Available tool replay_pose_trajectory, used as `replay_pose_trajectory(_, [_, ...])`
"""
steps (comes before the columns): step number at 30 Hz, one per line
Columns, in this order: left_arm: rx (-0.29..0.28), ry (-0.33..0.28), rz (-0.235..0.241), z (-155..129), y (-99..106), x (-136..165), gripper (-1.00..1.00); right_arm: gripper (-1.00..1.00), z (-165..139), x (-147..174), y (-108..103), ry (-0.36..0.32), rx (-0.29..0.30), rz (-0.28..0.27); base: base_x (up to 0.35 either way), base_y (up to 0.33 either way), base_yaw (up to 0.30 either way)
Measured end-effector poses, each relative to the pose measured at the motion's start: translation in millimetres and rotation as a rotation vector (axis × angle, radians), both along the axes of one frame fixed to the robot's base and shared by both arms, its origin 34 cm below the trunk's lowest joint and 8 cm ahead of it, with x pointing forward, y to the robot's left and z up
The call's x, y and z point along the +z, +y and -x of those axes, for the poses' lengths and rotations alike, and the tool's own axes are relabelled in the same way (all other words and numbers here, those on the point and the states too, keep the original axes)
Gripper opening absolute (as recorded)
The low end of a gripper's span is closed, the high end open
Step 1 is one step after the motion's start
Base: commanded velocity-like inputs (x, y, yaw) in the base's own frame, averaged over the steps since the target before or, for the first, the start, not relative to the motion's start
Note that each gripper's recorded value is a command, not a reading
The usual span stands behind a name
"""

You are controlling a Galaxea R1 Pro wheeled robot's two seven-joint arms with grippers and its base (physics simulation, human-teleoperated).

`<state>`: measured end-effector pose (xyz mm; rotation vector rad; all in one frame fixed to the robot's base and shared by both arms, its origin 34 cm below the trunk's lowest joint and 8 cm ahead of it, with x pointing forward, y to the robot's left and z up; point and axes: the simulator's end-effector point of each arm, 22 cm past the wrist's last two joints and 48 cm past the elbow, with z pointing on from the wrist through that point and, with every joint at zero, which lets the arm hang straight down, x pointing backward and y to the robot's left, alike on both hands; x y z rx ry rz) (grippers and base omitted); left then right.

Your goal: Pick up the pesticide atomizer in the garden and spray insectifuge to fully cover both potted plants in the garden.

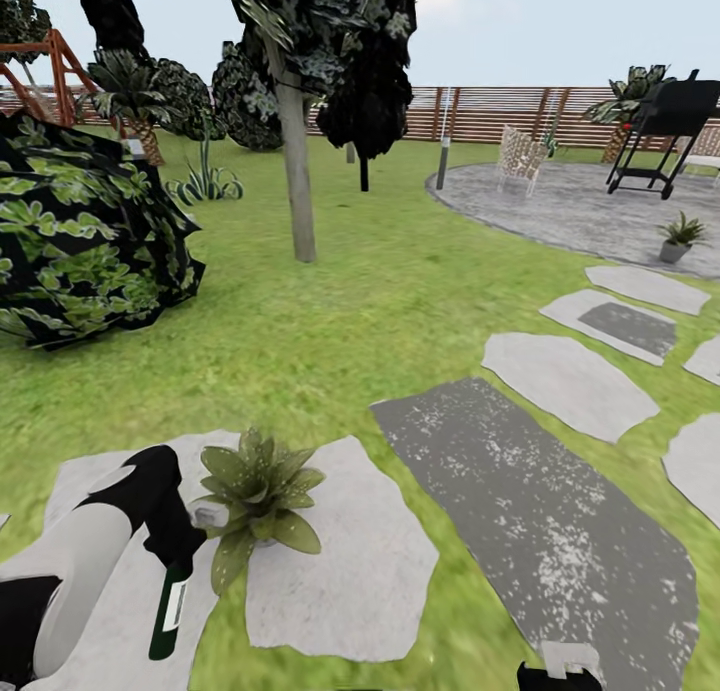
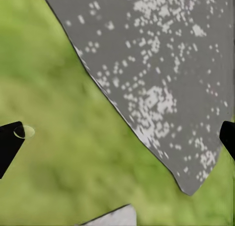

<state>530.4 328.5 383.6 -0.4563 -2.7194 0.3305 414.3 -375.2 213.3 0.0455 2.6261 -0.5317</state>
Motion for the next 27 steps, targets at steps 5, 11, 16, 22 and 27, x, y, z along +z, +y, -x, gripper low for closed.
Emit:
replay_pose_trajectory(5, [0.016,-0.018,0.029,-14.3,-3.3,12.8,-1.00,1.00,0.0,-0.1,0.7,0.000,0.000,0.000,0.012,-0.308,0.257])
replay_pose_trajectory(11, [0.005,-0.009,0.026,-23.9,0.1,29.1,-1.00,1.00,0.0,0.1,0.8,0.000,0.000,0.000,0.201,-0.226,0.231])
replay_pose_trajectory(16, [-0.003,-0.009,0.012,-25.2,3.8,30.1,-1.00,1.00,0.2,-0.1,0.1,0.001,0.000,0.000,0.235,-0.024,0.017])
replay_pose_trajectory(22, [-0.065,-0.004,-0.037,-25.6,12.2,30.8,-1.00,1.00,-0.1,-0.1,0.8,0.000,0.000,-0.001,0.016,-0.001,0.146])
replay_pose_trajectory(27, [-0.069,-0.023,-0.037,-36.7,9.9,37.6,-1.00,1.00,-0.1,-0.2,1.0,-0.001,0.000,-0.001,0.000,-0.113,0.221])
